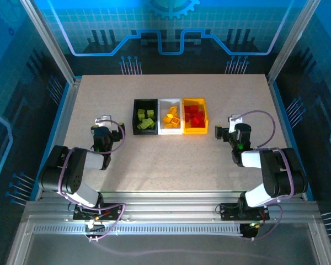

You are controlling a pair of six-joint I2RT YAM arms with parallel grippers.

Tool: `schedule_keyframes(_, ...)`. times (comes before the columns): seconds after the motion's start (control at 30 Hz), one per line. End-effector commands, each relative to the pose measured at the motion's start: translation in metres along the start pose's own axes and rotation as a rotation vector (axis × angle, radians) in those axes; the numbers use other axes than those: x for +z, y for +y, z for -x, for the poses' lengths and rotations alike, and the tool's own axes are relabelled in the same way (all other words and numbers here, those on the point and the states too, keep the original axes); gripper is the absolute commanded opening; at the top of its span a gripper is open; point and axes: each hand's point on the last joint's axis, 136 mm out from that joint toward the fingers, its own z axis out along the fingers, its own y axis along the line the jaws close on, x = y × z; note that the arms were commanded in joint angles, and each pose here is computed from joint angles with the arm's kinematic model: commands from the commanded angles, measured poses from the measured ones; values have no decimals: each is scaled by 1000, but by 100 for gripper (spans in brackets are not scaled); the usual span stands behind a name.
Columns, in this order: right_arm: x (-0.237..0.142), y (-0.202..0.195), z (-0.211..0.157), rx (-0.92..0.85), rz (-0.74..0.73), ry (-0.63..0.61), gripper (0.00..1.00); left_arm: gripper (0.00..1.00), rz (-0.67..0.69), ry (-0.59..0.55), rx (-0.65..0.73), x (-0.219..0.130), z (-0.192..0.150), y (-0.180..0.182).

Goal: Sort the legos into containers by color

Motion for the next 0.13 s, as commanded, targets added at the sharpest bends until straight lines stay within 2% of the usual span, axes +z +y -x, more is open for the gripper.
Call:
schedule_keyframes(0.0,0,1,22,-10,4,-74,100,99,-14,-47,-28,3,15,-2)
schedule_keyframes(0.1,0,1,22,-10,4,-74,100,99,-14,-47,-29,3,15,-2)
